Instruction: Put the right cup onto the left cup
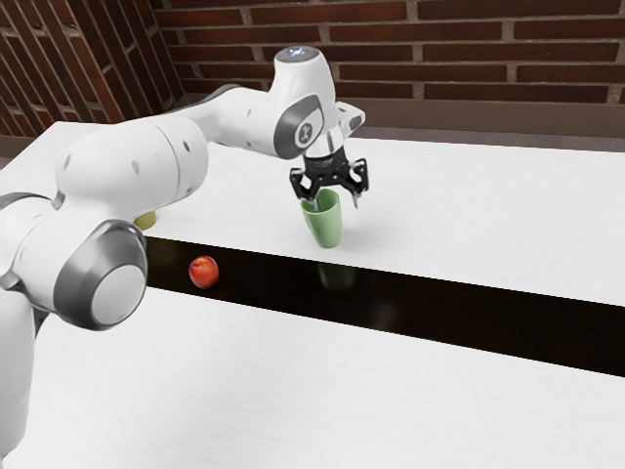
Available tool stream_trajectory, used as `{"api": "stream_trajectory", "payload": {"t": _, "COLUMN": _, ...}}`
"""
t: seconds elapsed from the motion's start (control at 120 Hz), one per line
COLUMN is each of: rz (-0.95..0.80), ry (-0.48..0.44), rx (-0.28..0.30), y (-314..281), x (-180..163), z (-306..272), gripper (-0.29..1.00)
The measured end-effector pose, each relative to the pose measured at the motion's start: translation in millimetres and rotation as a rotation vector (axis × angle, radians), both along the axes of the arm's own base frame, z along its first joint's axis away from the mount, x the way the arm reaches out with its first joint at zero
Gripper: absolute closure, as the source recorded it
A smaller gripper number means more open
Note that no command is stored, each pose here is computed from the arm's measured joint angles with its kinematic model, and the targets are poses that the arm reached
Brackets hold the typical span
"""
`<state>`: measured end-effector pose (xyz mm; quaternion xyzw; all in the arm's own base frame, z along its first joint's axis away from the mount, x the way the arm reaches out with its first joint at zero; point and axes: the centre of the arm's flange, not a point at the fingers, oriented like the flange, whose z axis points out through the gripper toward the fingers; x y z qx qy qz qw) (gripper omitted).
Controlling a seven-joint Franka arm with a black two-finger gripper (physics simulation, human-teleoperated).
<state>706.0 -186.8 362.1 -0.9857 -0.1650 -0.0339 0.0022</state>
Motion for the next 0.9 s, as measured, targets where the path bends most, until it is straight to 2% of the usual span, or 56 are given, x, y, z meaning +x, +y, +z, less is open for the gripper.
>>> {"api": "stream_trajectory", "payload": {"t": 0.133, "rz": 0.036, "ry": 0.008, "rx": -0.012, "y": 2, "x": 0, "z": -3, "gripper": 0.51}}
{"api": "stream_trajectory", "payload": {"t": 0.292, "rz": 0.074, "ry": 0.021, "rx": -0.017, "y": 8, "x": -1, "z": -9, "gripper": 0.68}}
{"api": "stream_trajectory", "payload": {"t": 0.458, "rz": 0.102, "ry": 0.024, "rx": -0.019, "y": 12, "x": 0, "z": -10, "gripper": 0.74}}
{"api": "stream_trajectory", "payload": {"t": 0.733, "rz": 0.128, "ry": 0.026, "rx": -0.017, "y": 13, "x": -1, "z": -2, "gripper": 0.77}}
{"api": "stream_trajectory", "payload": {"t": 0.9, "rz": 0.185, "ry": 0.028, "rx": -0.011, "y": 54, "x": -7, "z": 45, "gripper": 0.78}}
